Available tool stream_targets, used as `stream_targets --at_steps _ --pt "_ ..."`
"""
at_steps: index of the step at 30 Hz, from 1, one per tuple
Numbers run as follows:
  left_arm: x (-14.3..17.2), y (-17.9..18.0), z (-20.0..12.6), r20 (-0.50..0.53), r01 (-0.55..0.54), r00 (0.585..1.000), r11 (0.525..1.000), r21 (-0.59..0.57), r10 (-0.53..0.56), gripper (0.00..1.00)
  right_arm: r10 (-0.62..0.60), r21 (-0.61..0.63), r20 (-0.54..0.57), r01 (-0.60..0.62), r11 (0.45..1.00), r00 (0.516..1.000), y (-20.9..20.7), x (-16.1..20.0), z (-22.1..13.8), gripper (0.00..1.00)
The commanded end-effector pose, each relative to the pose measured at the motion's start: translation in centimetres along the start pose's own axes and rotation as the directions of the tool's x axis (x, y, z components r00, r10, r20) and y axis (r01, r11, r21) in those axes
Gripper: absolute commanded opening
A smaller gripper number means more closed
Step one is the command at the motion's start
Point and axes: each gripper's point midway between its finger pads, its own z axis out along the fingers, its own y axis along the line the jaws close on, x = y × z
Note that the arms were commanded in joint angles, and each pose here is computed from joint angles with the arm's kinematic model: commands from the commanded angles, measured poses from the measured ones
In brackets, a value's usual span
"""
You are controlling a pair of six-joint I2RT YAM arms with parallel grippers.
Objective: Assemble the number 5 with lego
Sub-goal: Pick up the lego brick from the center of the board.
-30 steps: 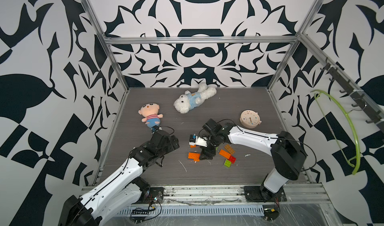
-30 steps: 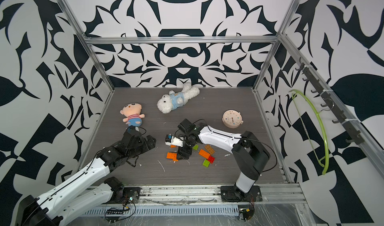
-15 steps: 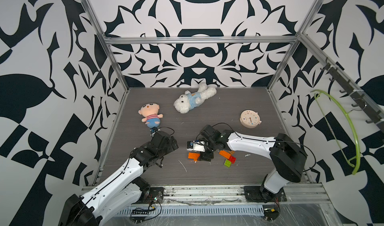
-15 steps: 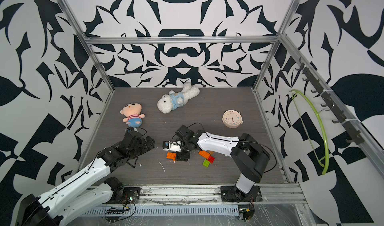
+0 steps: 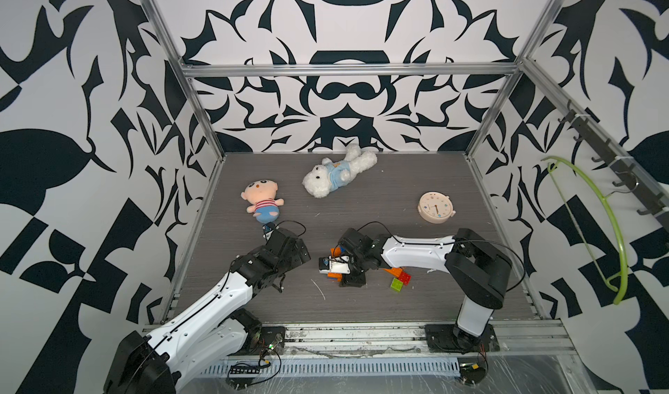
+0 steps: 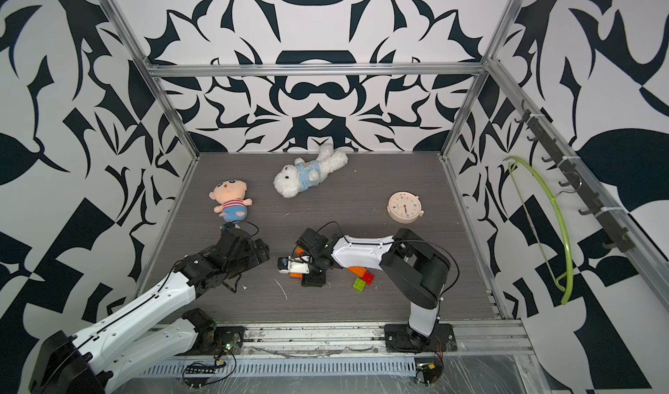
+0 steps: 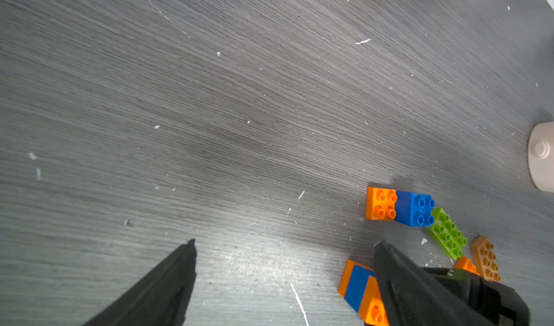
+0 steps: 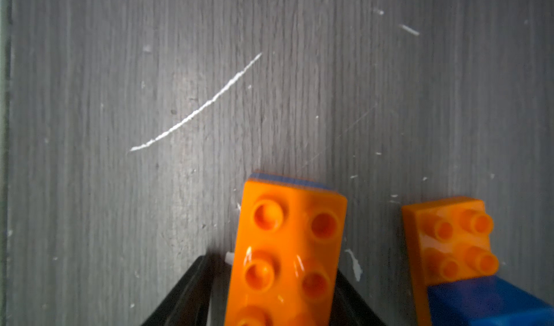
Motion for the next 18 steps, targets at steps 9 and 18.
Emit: stream_targets --at_steps 9,18 --pt "-0.8 0.0 -0.7 0.03 0.006 1.0 1.0 -0.013 -0.005 0.99 -0.01 0.003 -0.049 0.011 1.0 0.999 -0.3 0.5 0.1 0.48" --pt "-0.8 -0.1 -0.7 0.021 0.006 1.0 1.0 -0.011 -0.006 0.99 -0.018 0.0 -0.073 0.018 1.0 0.997 -0.3 0.8 0.1 0.42"
